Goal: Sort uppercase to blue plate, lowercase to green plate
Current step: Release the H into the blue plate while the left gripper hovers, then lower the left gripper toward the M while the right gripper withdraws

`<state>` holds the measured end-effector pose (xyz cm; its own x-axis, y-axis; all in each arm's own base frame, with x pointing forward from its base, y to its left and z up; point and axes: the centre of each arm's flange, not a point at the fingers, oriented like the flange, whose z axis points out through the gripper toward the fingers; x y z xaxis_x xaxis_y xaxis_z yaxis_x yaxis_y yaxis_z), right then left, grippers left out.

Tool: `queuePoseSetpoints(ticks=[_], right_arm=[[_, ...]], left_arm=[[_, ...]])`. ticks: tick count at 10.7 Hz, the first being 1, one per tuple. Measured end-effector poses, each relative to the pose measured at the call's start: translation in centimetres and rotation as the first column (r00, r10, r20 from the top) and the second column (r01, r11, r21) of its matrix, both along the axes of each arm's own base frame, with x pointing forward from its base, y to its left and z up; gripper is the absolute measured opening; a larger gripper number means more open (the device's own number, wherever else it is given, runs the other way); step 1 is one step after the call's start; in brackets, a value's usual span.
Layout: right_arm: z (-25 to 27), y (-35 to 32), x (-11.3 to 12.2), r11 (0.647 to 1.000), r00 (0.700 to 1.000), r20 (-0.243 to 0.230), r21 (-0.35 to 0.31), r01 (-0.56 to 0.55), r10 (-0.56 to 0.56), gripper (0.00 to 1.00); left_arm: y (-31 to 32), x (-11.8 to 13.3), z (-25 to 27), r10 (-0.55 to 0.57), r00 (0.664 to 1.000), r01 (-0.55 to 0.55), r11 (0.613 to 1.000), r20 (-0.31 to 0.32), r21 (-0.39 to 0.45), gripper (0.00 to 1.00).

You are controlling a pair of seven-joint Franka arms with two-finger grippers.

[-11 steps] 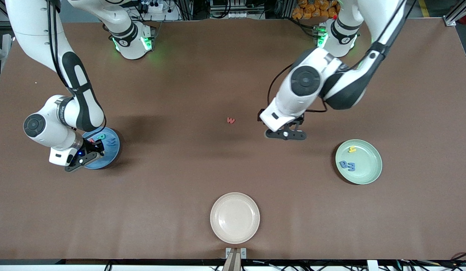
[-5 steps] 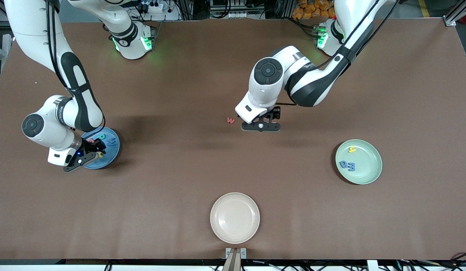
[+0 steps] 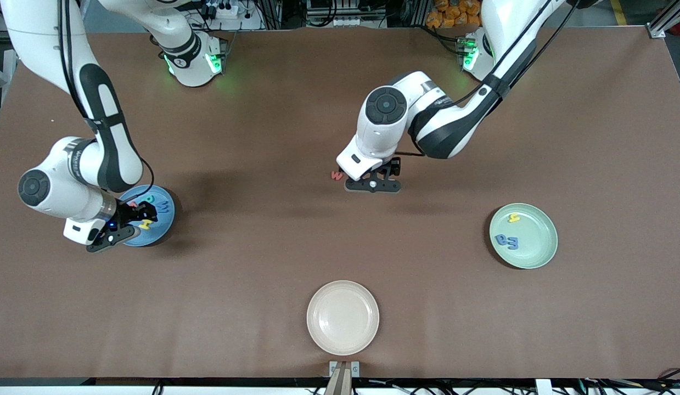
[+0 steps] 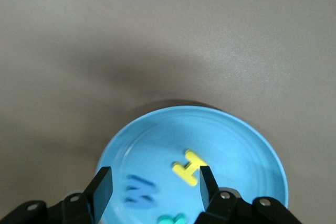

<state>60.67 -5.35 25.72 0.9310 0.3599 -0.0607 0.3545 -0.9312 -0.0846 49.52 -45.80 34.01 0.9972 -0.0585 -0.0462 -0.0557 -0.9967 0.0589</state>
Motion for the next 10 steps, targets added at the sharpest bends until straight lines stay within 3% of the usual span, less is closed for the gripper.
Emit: queuePoseSetpoints(ticks=[3, 5, 6, 10], right_arm=[[5.4, 1.7, 1.2, 0.997, 0.998, -0.038, -0.059, 0.055, -0.058, 0.8], [9.7, 3.4, 1.2, 0.989, 0.99, -0.055, -0.081, 0.123, -0.127, 0.87], [11.7, 4.0, 0.8, 0.983, 0.984, -0.061, -0.087, 0.159, -0.165, 0.99], [19.5, 5.5, -1.4, 0.964, 0.965, -0.054, -0.096, 0.249, -0.255, 1.0]], left_arm=[[-0.1, 0.2, -0.1, -0.026, 1.0, 0.026, 1.0, 0.006, -0.005, 1.0], [-0.2, 0.2, 0.0, -0.073, 0.997, 0.073, 0.997, 0.011, -0.009, 1.0], [-0.2, 0.2, 0.0, -0.111, 0.994, 0.111, 0.994, 0.014, -0.01, 1.0], [0.1, 0.5, -0.1, -0.225, 0.974, 0.225, 0.974, 0.016, -0.01, 1.0]])
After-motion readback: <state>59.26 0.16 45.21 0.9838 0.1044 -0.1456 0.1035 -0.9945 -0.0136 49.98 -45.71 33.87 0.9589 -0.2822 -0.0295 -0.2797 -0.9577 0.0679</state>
